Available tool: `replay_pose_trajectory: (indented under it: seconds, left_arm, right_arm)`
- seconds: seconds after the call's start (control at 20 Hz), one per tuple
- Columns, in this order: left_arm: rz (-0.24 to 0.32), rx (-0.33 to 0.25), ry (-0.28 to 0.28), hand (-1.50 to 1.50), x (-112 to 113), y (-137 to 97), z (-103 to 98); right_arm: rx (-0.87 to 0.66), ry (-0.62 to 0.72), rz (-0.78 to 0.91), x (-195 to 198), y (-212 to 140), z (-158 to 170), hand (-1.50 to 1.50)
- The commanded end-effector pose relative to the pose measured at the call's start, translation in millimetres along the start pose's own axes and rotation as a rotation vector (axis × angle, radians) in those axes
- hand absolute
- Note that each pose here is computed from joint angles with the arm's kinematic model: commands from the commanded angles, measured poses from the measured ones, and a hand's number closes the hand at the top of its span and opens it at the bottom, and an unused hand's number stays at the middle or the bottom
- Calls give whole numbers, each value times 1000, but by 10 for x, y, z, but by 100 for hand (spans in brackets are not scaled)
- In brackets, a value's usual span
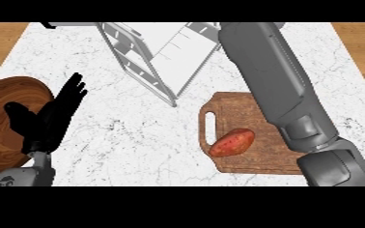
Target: Pick the lemon from the cutting board and place it in the tiered basket
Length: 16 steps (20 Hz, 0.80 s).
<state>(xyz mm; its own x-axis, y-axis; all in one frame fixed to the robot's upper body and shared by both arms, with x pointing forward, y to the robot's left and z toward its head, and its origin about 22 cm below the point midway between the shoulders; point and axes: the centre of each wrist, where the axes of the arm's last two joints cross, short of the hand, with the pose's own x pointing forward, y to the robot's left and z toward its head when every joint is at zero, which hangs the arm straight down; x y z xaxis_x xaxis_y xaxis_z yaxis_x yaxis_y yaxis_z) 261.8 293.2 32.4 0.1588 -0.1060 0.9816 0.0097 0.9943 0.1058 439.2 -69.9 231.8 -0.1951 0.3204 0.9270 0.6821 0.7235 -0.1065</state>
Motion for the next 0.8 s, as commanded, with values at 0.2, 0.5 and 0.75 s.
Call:
replay_pose_trajectory:
  seconds: [0.2,0.5,0.75]
  left_arm:
    - [0,31,22,0,-111,36,137]
    - [6,29,13,0,-109,33,120]
    - [2,8,22,0,-132,24,228]
  right_arm:
    - [-121,29,-57,-199,-745,-261,-150]
    - [-150,25,-31,-324,-1566,-285,-150]
    - [-149,0,18,-124,-2289,-312,-150]
